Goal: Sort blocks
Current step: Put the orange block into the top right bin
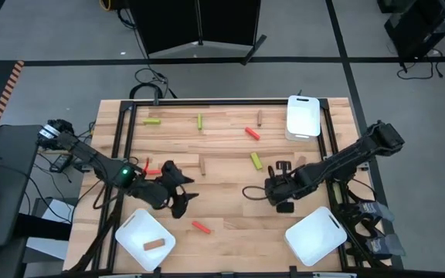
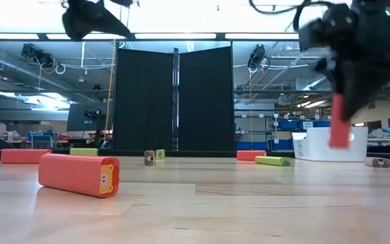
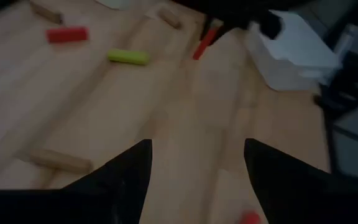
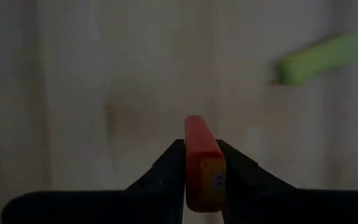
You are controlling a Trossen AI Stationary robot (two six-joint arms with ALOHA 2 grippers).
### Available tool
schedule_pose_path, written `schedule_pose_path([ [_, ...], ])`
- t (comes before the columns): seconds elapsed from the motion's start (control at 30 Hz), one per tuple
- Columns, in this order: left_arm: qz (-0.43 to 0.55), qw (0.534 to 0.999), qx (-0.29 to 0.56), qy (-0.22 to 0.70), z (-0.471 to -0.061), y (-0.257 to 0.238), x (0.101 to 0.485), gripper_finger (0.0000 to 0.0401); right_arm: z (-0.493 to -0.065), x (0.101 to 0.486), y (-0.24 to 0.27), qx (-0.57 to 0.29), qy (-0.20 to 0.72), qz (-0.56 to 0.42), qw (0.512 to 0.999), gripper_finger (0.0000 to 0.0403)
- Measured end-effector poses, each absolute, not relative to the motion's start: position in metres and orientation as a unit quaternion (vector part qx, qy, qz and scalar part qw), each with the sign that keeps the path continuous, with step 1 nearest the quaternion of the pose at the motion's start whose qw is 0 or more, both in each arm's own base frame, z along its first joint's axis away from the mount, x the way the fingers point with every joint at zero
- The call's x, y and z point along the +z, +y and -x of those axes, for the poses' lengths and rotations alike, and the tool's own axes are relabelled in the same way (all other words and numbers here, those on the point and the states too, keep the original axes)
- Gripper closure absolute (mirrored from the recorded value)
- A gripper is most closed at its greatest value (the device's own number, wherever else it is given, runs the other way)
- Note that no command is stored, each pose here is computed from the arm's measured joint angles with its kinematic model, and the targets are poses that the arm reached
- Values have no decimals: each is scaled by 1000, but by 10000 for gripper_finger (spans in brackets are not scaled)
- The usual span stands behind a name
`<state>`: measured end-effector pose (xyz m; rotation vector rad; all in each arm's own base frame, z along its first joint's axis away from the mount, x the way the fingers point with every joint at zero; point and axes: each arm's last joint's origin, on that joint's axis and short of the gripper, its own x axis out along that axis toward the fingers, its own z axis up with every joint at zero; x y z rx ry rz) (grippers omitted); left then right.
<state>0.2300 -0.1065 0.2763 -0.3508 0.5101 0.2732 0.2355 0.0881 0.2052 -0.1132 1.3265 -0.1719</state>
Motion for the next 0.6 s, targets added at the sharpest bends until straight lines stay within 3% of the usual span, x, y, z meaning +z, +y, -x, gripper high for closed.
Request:
schedule_pose_path([
  [0.27, 188, 930, 220, 228, -244, -68, 277, 163, -203, 269, 36, -260, 538, 68, 799, 333],
  [0.47, 214, 913, 291, 190, -254, -29, 280, 181, -172, 287, -19, -435, 513, 14, 740, 333],
  [0.6, 235, 901, 326, 161, -259, -2, 284, 188, -165, 292, -50, -503, 492, -21, 711, 333],
])
